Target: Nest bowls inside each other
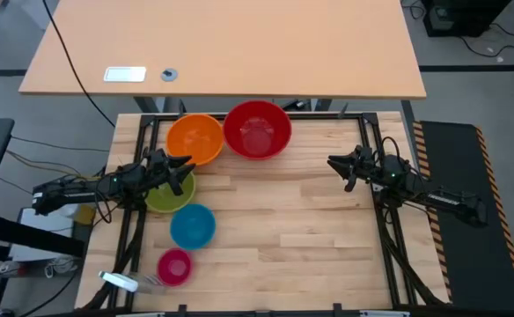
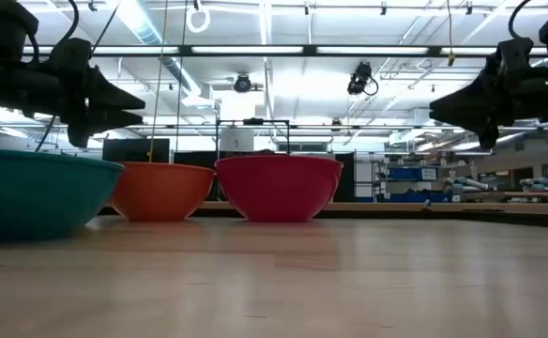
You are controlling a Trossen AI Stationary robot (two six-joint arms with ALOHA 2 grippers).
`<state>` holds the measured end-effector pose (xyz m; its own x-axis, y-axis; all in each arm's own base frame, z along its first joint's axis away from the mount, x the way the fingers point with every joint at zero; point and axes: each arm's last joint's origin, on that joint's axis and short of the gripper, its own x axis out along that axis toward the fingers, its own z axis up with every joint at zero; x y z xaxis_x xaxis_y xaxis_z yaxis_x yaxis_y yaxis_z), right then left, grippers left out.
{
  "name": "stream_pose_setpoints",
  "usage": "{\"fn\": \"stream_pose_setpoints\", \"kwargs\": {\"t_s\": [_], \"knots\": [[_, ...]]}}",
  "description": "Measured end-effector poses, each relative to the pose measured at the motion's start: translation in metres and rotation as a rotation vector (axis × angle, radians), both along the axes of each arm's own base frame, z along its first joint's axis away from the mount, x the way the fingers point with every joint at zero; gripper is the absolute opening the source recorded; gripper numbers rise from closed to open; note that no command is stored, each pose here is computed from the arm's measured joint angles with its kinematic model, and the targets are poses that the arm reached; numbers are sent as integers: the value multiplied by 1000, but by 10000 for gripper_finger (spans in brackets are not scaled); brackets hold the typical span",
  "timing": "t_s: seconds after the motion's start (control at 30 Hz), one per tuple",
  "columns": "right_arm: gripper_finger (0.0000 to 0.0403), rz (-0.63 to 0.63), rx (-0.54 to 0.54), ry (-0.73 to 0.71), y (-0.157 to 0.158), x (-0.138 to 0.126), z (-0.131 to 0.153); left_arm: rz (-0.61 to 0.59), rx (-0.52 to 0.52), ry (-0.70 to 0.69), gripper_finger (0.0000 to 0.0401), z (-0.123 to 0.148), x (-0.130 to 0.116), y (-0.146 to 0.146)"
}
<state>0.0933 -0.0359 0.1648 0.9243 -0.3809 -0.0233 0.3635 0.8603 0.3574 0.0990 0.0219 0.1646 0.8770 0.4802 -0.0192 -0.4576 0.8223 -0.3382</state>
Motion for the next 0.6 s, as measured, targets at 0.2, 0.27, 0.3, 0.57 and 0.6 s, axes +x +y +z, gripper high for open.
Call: {"fn": "stream_pose_setpoints", "kwargs": {"t_s": [0.2,0.27,0.3,0.57,0.6], "knots": [[108,0,0,0,0,0,0,0,0,0,192,0,0,0],[108,1,0,0,0,0,0,0,0,0,192,0,0,0],[108,0,0,0,0,0,0,0,0,0,192,0,0,0],[108,0,0,0,0,0,0,0,-1,-3,192,0,0,0],[108,0,0,0,0,0,0,1,3,-7,192,1,0,0]]}}
